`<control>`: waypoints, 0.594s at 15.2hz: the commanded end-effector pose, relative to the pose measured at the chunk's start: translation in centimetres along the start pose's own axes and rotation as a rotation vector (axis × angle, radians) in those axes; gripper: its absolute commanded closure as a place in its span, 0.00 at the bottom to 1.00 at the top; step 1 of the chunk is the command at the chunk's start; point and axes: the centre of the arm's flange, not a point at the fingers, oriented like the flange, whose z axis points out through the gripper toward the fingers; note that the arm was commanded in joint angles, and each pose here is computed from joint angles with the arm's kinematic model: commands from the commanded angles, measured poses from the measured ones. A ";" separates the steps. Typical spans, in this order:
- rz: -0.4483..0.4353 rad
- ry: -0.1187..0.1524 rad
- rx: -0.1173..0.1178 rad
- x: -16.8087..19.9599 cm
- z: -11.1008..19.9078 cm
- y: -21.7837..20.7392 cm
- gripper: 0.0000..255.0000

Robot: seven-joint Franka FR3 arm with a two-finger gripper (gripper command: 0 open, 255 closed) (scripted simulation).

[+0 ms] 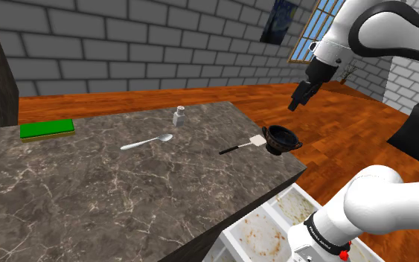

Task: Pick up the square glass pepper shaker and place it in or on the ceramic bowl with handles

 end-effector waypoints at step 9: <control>-0.035 -0.028 0.017 9.2 4.3 -3.8 0.00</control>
